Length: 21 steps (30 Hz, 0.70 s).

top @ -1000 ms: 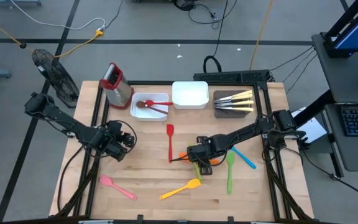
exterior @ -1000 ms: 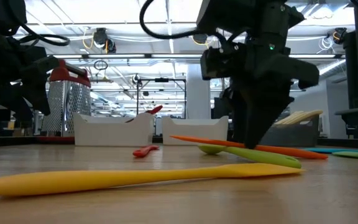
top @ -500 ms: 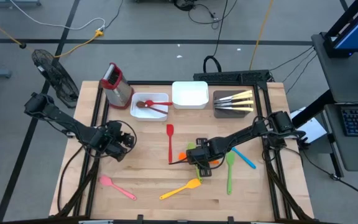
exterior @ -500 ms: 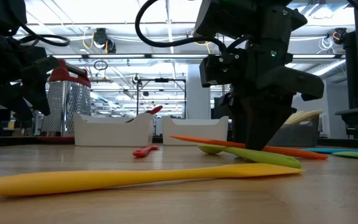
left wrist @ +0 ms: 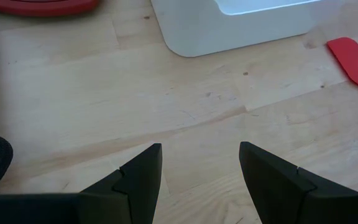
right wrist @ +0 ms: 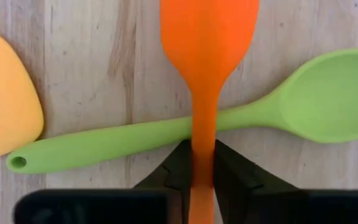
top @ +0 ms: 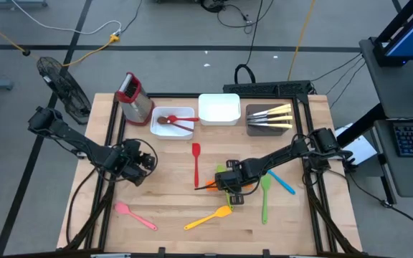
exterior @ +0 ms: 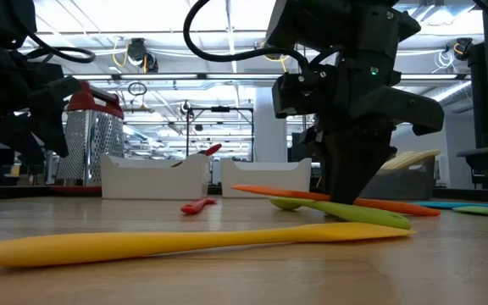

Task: Pick & Place Kitchen Items
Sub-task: Put the orange spatula into the right white bin

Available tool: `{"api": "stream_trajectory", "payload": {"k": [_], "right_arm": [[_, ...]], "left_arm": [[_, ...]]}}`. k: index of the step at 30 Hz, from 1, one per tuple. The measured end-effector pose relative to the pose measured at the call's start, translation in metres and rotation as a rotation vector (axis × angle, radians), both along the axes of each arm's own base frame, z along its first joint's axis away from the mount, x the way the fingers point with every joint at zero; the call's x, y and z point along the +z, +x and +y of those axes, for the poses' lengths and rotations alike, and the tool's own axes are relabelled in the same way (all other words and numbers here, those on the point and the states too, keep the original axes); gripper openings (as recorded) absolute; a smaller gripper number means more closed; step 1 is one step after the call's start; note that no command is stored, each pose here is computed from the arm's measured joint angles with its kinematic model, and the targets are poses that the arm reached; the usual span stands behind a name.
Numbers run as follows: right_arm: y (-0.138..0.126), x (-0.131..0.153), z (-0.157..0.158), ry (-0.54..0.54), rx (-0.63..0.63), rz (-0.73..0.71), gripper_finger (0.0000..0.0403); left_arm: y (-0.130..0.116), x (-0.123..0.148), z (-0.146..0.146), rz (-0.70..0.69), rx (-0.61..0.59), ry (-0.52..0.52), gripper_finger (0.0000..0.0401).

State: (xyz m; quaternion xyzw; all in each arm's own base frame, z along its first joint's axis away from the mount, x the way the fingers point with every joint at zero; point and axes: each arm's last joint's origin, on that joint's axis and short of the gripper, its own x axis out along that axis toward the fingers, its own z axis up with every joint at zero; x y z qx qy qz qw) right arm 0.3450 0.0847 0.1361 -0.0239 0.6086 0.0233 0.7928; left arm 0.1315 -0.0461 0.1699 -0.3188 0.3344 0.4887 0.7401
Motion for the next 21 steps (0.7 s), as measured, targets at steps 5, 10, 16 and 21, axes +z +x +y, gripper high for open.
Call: {"api": "stream_trajectory", "payload": {"k": [5,10,16,21], "right_arm": [[0.000,0.000,0.000,0.000,0.000,0.001,0.0028],[-0.002,-0.001,-0.001,-0.005,-0.001,0.017,0.0038],[-0.005,0.005,-0.002,-0.003,-0.001,0.028,0.0029],[-0.013,0.018,-0.004,-0.009,-0.007,0.035,0.0031]], "left_arm": [[0.000,0.000,0.000,0.000,0.000,0.000,0.0220],[0.000,0.000,0.000,0.000,0.000,0.001,0.0219],[0.000,0.000,0.000,-0.004,0.001,0.009,0.0219],[0.000,0.000,0.001,-0.011,0.001,0.024,0.0220]]}}
